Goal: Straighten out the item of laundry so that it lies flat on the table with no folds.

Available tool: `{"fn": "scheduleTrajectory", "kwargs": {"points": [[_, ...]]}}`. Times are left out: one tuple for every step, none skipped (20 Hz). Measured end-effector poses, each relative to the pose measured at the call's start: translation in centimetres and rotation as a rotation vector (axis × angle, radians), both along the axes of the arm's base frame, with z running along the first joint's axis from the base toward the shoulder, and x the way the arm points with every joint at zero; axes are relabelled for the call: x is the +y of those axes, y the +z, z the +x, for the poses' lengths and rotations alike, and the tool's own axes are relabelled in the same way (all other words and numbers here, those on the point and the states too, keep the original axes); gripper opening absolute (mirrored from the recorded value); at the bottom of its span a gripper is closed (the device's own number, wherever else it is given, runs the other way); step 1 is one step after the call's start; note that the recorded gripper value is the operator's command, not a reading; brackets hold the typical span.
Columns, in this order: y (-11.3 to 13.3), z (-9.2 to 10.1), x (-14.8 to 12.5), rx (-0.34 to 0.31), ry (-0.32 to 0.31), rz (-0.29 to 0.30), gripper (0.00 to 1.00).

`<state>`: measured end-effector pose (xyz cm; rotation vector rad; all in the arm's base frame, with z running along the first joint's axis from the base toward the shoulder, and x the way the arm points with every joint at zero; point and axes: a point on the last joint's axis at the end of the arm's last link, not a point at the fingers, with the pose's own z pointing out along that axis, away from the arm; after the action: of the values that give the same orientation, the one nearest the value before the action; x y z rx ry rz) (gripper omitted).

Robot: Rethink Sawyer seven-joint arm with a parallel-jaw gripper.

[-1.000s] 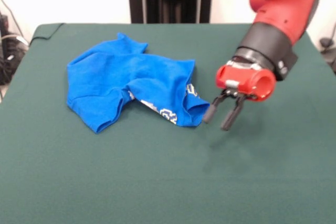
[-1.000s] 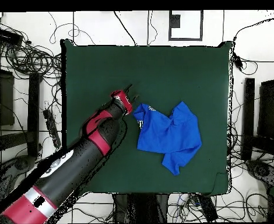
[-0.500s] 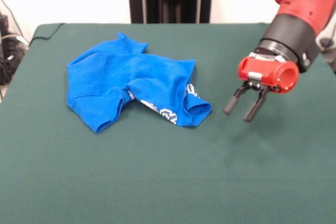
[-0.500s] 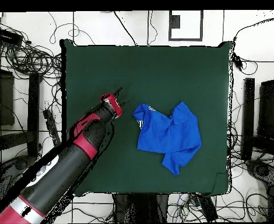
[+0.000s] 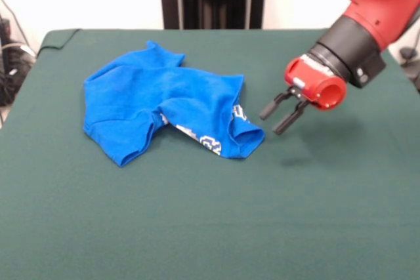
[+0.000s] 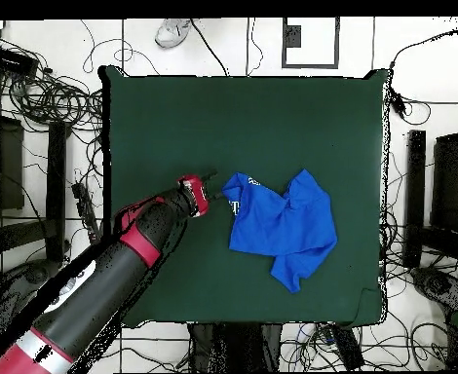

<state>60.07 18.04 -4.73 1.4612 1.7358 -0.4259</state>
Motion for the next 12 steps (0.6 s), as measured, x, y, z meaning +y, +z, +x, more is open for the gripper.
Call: {"fn": "scheduleTrajectory", "kwargs": {"points": [[0.0,-0.1,0.0,0.006,-0.008,-0.001,1.0],[-0.1,-0.4,0.0,0.016,-0.019,-0.001,1.0],[-0.2,-0.4,0.0,0.019,-0.023,-0.001,1.0],[-0.4,-0.6,0.0,0.023,-0.026,0.001,1.0],[-0.4,-0.6,0.0,0.024,-0.027,0.002,1.0],[-0.6,-0.7,0.1,0.027,-0.028,0.005,1.0],[-0.7,-0.8,0.1,0.028,-0.028,0.007,1.0],[-0.9,-0.9,0.2,0.032,-0.029,0.011,1.0],[-1.0,-0.9,0.2,0.033,-0.03,0.012,1.0],[-1.1,-1.0,0.2,0.034,-0.03,0.013,1.0],[-1.2,-1.0,0.2,0.035,-0.031,0.015,1.0],[-1.2,-1.1,0.2,0.036,-0.031,0.015,1.0]]}}
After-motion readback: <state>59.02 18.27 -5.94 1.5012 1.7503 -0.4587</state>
